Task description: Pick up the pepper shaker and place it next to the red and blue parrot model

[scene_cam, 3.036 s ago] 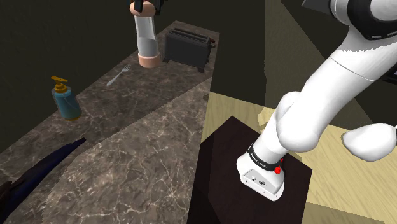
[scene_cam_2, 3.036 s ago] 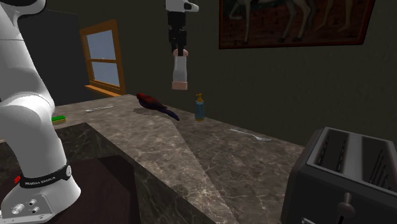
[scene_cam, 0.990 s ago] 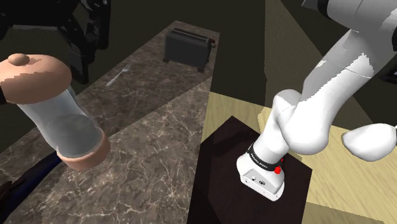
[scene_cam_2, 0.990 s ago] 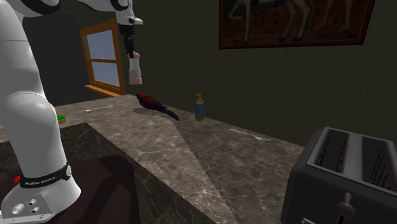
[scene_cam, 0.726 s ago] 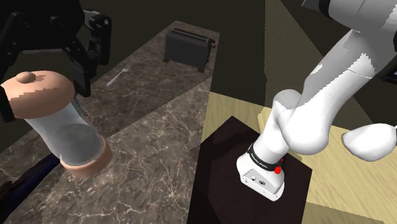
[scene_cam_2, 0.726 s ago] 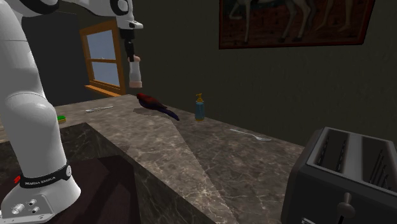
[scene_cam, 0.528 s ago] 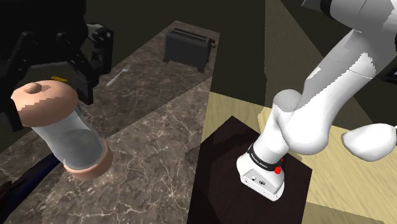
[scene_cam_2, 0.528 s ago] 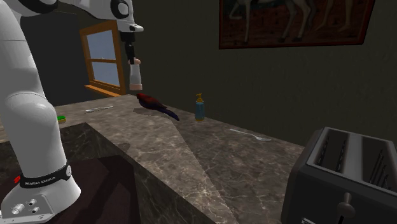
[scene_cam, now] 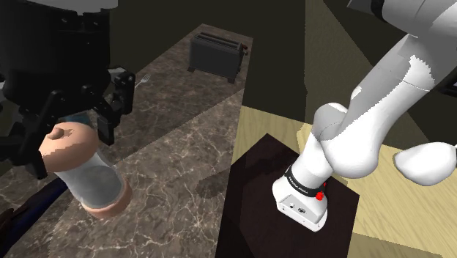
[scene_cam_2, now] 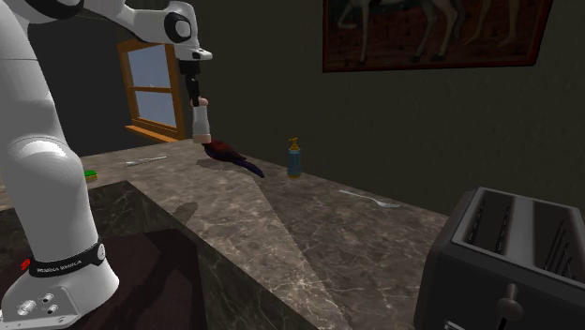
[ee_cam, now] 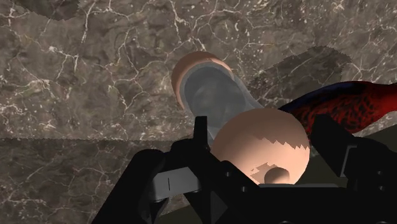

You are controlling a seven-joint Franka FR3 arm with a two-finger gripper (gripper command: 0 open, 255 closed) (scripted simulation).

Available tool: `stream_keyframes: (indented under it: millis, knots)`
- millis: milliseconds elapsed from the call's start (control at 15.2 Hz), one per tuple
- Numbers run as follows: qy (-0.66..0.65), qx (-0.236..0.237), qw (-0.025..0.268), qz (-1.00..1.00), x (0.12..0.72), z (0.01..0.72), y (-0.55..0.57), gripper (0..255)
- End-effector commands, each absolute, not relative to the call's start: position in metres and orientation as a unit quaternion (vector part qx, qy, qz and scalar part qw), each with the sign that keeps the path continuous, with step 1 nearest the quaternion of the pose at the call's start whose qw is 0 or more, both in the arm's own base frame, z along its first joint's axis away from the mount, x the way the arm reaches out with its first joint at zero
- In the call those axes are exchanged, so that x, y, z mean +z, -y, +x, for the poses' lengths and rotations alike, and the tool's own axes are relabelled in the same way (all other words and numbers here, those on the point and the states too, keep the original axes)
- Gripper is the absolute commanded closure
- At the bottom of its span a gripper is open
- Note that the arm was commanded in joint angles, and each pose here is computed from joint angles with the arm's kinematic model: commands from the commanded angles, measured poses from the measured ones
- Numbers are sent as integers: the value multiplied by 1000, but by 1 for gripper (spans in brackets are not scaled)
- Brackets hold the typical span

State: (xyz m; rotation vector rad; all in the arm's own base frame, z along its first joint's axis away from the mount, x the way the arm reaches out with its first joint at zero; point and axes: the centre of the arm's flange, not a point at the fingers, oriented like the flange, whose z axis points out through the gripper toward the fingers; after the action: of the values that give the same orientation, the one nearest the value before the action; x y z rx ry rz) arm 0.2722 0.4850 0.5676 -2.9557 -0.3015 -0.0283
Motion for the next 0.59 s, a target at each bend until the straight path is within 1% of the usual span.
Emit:
stream_keyframes:
  millis: [0, 528]
  knots:
    - [101, -10, 85, -991, 558, 272, -484, 255]
    - [101, -10, 85, -991, 515, 272, -484, 255]
